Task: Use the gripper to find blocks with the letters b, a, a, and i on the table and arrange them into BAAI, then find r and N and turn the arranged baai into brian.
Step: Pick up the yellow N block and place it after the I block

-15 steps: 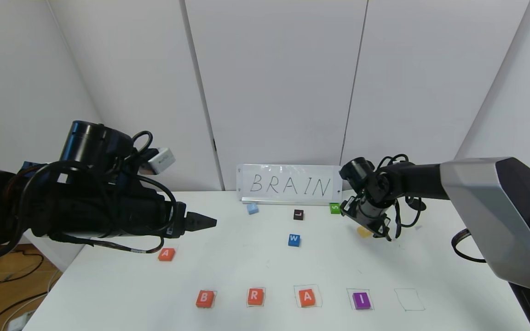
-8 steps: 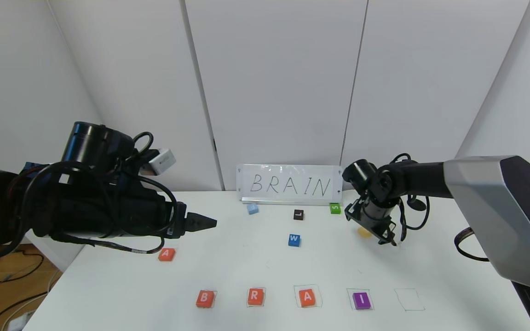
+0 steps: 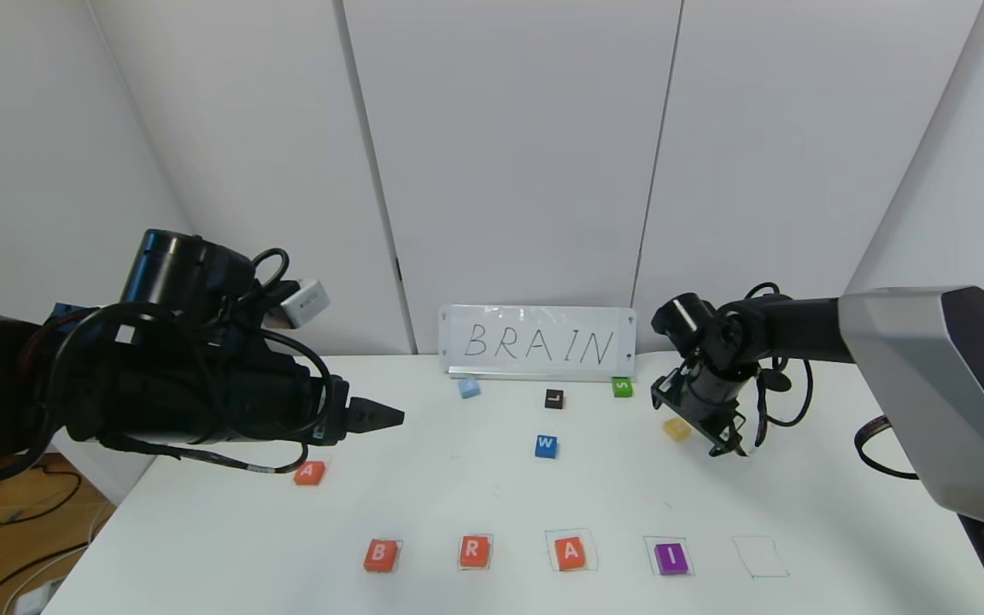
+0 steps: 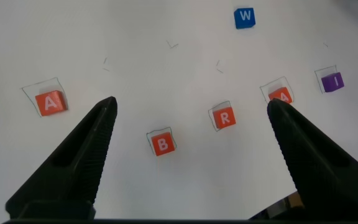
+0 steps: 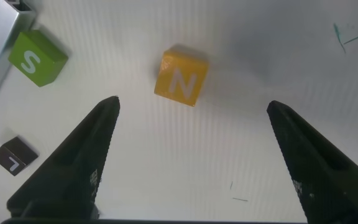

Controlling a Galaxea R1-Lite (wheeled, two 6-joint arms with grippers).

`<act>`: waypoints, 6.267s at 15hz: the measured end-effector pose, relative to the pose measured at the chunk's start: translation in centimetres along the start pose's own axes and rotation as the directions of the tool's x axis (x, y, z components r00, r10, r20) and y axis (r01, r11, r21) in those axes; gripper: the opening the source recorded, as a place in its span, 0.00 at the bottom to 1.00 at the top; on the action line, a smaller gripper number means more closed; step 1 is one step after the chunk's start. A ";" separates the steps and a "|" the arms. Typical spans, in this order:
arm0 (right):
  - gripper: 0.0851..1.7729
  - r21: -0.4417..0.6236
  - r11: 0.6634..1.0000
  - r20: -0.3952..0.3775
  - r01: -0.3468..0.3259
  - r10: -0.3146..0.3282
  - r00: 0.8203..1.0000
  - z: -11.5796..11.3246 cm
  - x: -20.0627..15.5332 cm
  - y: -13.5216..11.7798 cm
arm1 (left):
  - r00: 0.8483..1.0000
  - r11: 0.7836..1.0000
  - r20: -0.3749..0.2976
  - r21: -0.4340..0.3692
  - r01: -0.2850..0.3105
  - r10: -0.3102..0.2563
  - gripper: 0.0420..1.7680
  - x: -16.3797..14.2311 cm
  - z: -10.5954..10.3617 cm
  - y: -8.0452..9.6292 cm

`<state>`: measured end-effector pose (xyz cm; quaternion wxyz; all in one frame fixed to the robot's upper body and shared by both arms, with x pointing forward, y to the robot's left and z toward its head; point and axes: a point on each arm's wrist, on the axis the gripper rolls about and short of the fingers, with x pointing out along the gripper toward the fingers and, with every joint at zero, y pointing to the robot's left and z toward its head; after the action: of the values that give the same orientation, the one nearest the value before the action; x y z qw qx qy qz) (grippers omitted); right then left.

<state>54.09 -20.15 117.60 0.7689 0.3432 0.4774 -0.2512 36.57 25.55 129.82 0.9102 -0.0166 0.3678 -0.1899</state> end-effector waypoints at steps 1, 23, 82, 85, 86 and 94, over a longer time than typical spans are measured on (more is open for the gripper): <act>0.96 -0.004 1.000 0.003 -0.002 0.002 1.000 0.1 0.1 0.0 | 1.000 1.000 -0.002 0.000 0.000 0.000 0.97 0.1 0.0 0.0; 0.96 -0.140 0.988 0.089 0.069 -0.057 0.994 -0.9 2.7 0.0 | 1.000 1.000 -0.006 0.004 -0.002 0.002 0.97 0.2 0.0 0.1; 0.28 -0.324 0.935 0.055 0.146 -0.136 0.989 0.2 -4.3 -3.1 | 1.000 1.000 -0.001 0.008 0.001 -0.001 0.97 0.0 0.0 0.0; 0.28 -0.386 0.915 0.067 0.115 -0.097 0.993 -0.1 -5.0 -4.1 | 1.000 1.000 0.001 0.009 0.002 -0.002 0.97 0.0 0.0 -0.1; 0.28 -0.411 0.907 0.073 0.096 -0.073 0.995 -0.4 -5.0 -4.5 | 1.000 1.000 0.001 0.009 0.002 -0.002 0.97 0.0 0.0 -0.1; 0.28 -0.603 0.797 0.011 -0.028 0.043 0.999 -2.6 -6.3 -9.5 | 1.000 1.000 -0.004 0.009 0.002 -0.002 0.97 0.1 -0.1 -0.1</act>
<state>43.18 -23.89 119.81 0.8484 0.0868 0.5166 -0.0759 36.56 25.46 129.73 0.9093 -0.0124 0.3687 -0.1924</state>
